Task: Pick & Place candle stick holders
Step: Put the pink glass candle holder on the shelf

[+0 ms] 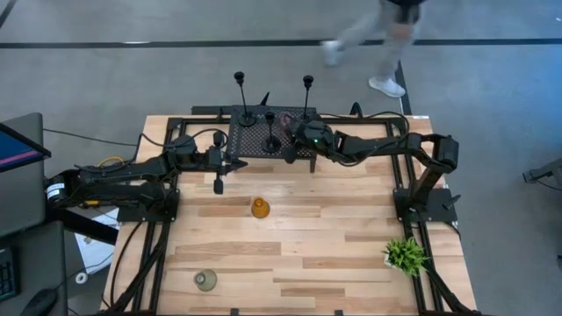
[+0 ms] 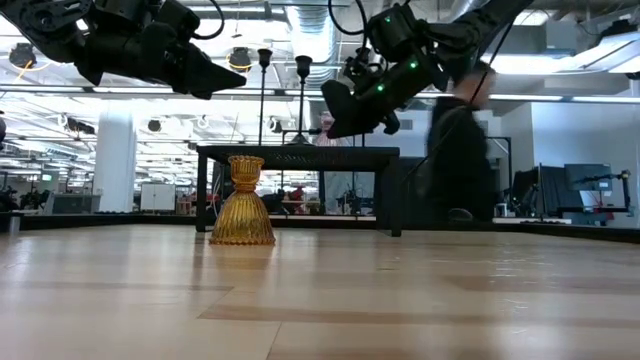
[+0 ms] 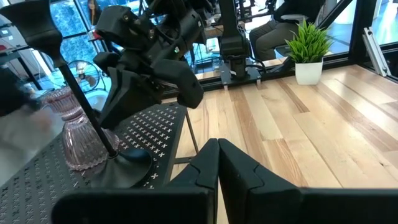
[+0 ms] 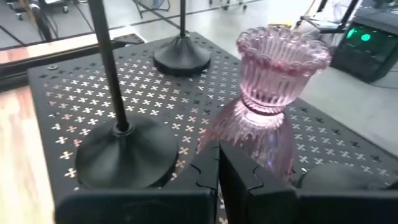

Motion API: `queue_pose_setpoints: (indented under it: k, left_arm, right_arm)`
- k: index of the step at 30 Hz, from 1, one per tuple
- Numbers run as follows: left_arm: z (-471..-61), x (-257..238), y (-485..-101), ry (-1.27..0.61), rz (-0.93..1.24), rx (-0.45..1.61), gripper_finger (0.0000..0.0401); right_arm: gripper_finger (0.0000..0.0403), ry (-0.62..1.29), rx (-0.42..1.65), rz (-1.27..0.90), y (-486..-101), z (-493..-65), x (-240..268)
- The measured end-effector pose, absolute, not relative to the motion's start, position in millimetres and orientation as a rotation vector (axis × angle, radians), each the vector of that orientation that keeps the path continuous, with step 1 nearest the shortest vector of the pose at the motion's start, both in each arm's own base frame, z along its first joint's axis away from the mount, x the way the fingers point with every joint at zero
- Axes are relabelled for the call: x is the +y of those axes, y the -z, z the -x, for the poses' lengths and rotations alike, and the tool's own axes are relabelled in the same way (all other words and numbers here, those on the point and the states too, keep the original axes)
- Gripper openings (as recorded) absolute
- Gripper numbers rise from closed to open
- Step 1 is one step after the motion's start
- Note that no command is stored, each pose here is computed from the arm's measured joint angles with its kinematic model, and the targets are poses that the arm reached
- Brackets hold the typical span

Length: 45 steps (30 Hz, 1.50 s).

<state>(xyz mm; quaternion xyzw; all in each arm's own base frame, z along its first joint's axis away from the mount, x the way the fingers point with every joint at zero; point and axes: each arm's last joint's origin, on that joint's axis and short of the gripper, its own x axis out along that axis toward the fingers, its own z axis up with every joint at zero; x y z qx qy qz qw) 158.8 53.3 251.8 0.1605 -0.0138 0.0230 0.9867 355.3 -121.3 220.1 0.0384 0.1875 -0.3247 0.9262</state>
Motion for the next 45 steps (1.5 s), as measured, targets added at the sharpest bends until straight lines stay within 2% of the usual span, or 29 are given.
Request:
queue_pose_setpoints:
  k: [10,25,32,45]
  left_arm:
    - [-158.8,53.2,-252.1,-0.047,-0.324,-0.031,0.0008]
    - [-158.8,53.3,-252.1,-0.047,-0.324,-0.031,0.0008]
    - [-158.8,53.2,-252.4,-0.047,-0.325,-0.034,0.0008]
    - [-158.7,54.5,-252.4,-0.089,-0.324,-0.028,0.0008]
  right_arm:
    - [0.0000,0.655,0.424,-0.056,-227.2,-359.1,-119.4]
    - [0.0000,0.793,0.495,-0.018,-234.0,-359.2,-123.5]
    - [0.0000,0.702,0.435,-0.040,-226.8,-366.2,-141.3]
    - [0.0000,0.713,0.448,-0.035,-226.9,-363.6,-142.7]
